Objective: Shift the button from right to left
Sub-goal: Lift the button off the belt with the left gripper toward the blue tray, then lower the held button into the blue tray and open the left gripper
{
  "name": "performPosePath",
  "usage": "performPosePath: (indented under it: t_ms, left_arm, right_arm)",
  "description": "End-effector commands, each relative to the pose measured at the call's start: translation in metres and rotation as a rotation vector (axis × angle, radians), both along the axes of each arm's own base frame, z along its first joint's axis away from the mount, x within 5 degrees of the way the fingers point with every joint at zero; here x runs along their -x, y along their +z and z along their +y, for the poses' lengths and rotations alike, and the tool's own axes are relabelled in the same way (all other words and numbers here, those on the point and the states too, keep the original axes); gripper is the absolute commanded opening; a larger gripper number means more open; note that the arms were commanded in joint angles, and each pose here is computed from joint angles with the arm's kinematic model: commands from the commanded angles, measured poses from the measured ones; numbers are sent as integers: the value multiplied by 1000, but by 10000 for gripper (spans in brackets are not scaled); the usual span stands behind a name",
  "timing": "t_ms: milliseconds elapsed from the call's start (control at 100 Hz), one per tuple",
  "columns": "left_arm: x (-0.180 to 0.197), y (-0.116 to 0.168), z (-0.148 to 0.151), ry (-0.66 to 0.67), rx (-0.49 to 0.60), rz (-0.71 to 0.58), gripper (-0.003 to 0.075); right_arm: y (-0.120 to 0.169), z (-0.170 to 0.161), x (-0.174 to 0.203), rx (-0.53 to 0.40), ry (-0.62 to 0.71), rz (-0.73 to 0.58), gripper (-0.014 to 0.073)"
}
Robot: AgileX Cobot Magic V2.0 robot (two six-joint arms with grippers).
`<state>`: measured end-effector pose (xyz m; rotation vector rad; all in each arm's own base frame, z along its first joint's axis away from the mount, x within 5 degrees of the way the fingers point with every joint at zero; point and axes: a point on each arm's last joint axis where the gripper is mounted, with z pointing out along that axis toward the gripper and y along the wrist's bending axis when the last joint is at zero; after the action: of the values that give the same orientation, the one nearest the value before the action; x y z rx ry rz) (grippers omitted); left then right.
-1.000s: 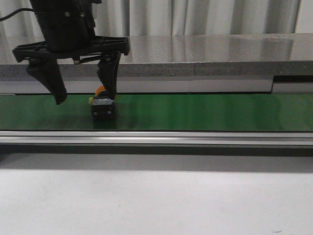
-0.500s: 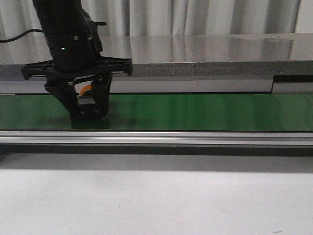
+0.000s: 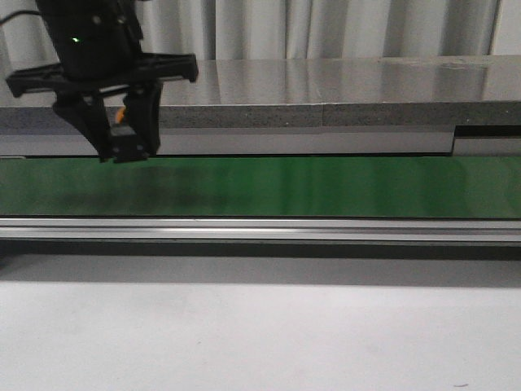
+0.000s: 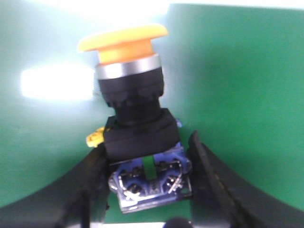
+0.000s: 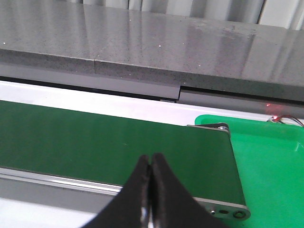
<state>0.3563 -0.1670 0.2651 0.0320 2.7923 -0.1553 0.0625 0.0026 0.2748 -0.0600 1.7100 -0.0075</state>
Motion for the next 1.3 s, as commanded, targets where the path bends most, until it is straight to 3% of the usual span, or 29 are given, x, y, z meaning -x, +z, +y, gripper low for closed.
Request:
performPosePath:
  t_ms: [0, 200, 660, 940, 1100, 1290]
  left_arm:
    - [4, 46, 20, 11, 34, -124, 197]
    - [0, 66, 80, 29, -33, -156, 197]
    - [-4, 53, 224, 26, -183, -48, 197]
    - [-9, 15, 275, 62, -202, 73, 194]
    - [-14, -9, 290, 83, -192, 138, 187]
    - [-22, -24, 299, 58, -254, 142, 187]
  right_arm:
    - [16, -1, 0, -5, -8, -108, -68]
    - [17, -1, 0, -5, -8, -109, -68]
    - [17, -1, 0, -5, -8, -111, -68]
    - [17, -1, 0, -5, -8, -114, -68]
    - [17, -1, 0, -5, -8, -114, -68]
    - [17, -1, 0, -5, -8, -114, -68]
